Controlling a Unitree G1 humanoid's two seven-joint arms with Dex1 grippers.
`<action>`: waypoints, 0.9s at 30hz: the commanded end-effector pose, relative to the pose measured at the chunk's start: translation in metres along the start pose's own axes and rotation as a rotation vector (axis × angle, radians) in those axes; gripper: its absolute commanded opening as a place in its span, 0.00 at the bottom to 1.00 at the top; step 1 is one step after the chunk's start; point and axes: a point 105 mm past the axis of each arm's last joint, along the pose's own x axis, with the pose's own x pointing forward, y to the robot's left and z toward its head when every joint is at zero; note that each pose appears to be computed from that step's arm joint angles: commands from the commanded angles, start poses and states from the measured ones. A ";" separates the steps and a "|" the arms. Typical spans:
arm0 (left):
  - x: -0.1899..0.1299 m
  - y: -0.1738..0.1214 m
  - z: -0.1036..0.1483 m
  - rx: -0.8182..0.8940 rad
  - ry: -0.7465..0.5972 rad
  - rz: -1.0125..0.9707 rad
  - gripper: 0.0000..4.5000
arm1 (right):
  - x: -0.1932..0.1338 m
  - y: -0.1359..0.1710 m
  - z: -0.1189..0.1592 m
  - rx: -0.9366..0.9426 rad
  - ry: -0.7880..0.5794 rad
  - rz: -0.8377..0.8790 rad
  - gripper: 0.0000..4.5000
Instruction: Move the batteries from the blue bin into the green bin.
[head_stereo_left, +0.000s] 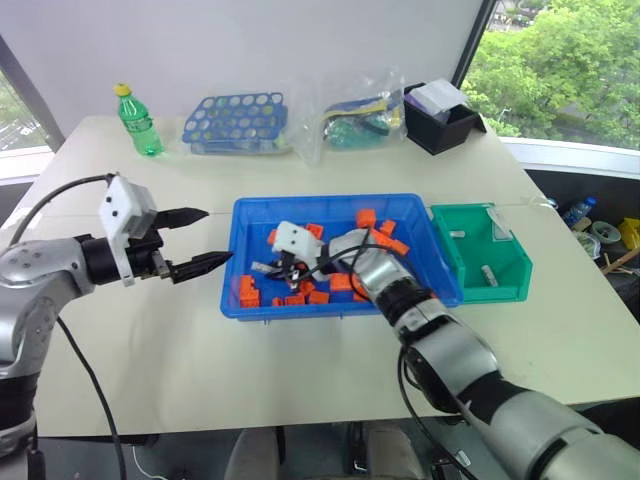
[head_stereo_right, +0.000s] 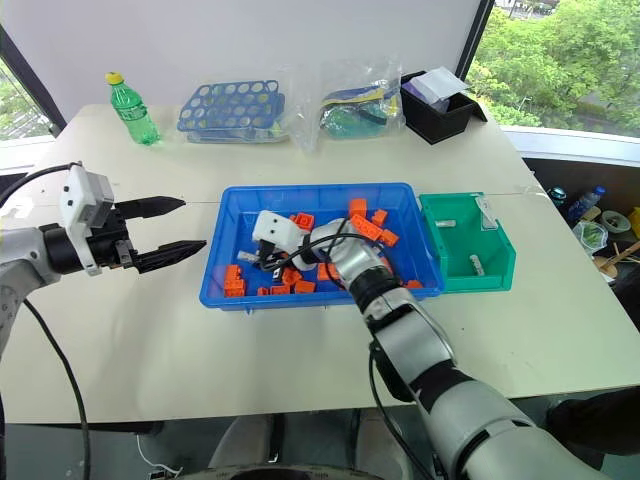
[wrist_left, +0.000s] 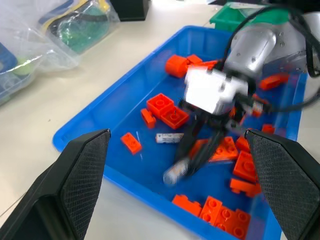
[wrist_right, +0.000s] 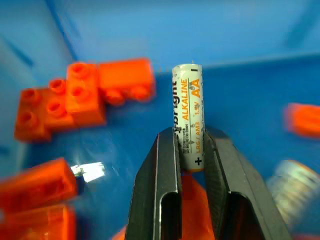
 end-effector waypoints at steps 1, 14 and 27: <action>0.005 -0.002 0.007 0.023 -0.030 -0.028 1.00 | -0.048 -0.018 0.044 0.004 -0.122 -0.138 0.02; 0.039 -0.010 0.004 -0.024 -0.092 -0.136 1.00 | -0.274 -0.036 -0.037 0.402 -0.002 -0.976 0.02; 0.052 -0.012 0.014 0.004 -0.118 -0.204 1.00 | -0.292 -0.020 -0.078 0.513 0.062 -1.060 0.46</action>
